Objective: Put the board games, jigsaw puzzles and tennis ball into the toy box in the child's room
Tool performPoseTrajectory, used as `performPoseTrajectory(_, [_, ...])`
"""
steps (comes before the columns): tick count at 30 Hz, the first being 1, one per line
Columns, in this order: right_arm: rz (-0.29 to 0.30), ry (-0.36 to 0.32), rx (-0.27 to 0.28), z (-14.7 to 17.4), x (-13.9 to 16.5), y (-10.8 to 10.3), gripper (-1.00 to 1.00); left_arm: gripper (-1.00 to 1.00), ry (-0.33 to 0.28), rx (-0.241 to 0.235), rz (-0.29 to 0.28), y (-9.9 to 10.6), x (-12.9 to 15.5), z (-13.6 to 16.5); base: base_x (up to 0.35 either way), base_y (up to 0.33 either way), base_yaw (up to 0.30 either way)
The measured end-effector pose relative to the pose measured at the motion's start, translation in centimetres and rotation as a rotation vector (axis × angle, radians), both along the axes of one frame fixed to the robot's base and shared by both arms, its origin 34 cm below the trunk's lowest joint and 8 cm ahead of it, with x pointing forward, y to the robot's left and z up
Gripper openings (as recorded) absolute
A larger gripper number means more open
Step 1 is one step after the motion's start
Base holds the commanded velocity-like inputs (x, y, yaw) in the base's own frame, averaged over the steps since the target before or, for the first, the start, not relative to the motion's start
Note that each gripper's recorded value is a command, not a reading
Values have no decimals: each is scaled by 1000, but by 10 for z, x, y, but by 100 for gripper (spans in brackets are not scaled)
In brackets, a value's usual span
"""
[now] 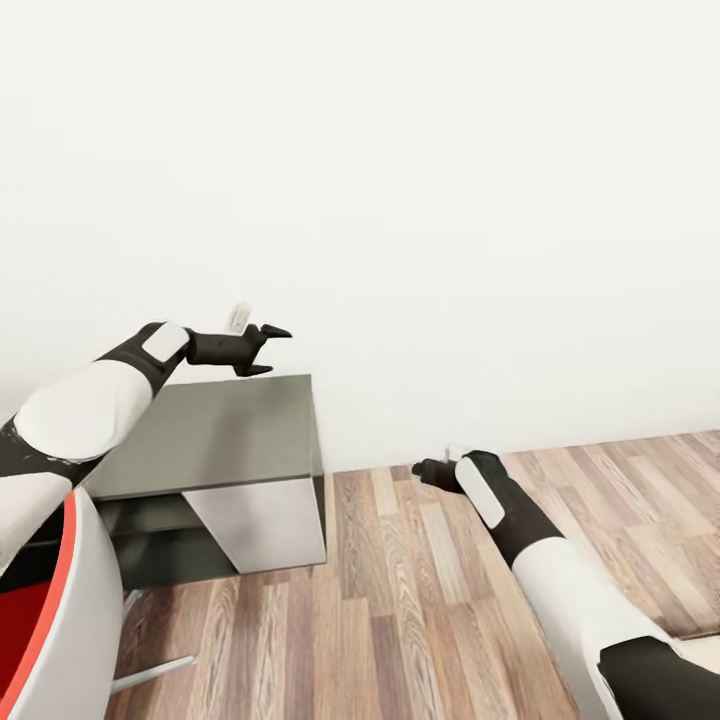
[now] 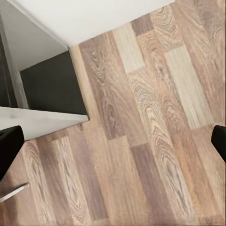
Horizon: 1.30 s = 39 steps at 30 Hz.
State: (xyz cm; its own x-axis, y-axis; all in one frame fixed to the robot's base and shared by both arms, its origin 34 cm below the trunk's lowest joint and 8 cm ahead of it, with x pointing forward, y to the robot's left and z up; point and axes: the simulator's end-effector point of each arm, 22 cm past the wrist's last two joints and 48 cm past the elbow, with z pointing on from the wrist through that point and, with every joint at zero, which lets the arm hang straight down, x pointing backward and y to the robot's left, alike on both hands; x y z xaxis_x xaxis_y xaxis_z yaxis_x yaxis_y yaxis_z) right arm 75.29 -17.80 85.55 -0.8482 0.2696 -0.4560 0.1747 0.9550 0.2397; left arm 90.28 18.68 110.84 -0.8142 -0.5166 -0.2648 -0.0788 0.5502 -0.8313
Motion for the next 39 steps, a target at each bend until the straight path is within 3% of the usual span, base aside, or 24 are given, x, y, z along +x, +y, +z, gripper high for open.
performPoseTrajectory(6, [-31, 21, -15, -32, -34, -9, 100, 100, 26, 67, -8, 9, -11, -21, 0, 0, -73])
performPoseTrajectory(17, [-74, 31, -24, -63, -75, -17, 100, 100, 29, 119, 21, 20, -23, -52, 0, 0, -12])
performPoseTrajectory(24, [-90, 48, -29, -79, -101, -19, 100, 100, 34, 268, 17, 40, -44, -106, 0, 0, 0])
performPoseTrajectory(34, [-138, 44, -53, -97, -119, -29, 100, 100, 45, 327, 34, 62, -62, -132, 0, 0, 0])
performPoseTrajectory(39, [-144, 25, -79, -105, -125, -31, 100, 100, 41, 341, 45, 72, -65, -131, 0, 0, 0])
